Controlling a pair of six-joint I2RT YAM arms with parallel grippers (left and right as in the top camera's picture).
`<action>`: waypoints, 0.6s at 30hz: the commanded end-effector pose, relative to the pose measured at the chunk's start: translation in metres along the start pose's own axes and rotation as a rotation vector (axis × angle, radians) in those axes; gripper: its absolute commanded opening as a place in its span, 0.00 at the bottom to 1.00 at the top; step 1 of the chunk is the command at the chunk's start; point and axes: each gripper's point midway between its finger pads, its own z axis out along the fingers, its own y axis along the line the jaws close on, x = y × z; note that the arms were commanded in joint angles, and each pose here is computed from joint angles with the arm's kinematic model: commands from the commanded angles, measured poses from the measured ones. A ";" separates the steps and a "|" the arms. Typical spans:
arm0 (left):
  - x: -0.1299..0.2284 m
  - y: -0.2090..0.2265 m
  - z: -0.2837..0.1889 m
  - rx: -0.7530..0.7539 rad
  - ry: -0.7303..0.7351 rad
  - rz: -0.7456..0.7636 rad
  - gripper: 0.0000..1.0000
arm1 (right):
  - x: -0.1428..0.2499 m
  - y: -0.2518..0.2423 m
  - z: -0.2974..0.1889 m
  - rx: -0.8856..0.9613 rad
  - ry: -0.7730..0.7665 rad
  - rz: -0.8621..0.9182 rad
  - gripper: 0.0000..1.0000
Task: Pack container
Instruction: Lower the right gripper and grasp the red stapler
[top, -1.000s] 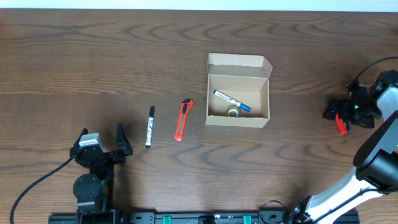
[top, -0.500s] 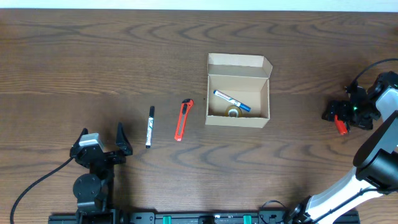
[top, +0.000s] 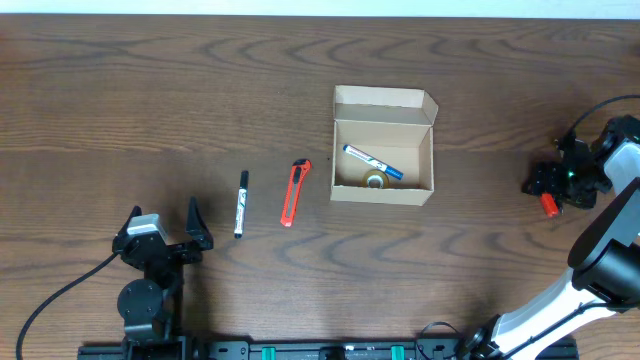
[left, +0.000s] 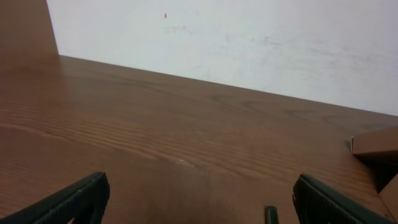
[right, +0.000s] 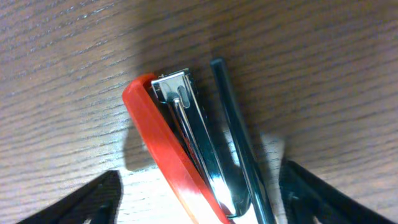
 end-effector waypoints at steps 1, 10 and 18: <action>0.017 0.004 0.001 -0.016 0.053 0.001 0.95 | 0.004 0.001 0.007 -0.018 0.016 0.021 0.71; 0.017 0.004 0.001 -0.016 0.053 0.001 0.95 | 0.003 0.001 0.007 -0.015 0.010 0.047 0.05; 0.017 0.004 0.001 -0.016 0.053 0.001 0.95 | -0.001 0.006 0.007 -0.044 -0.006 0.062 0.01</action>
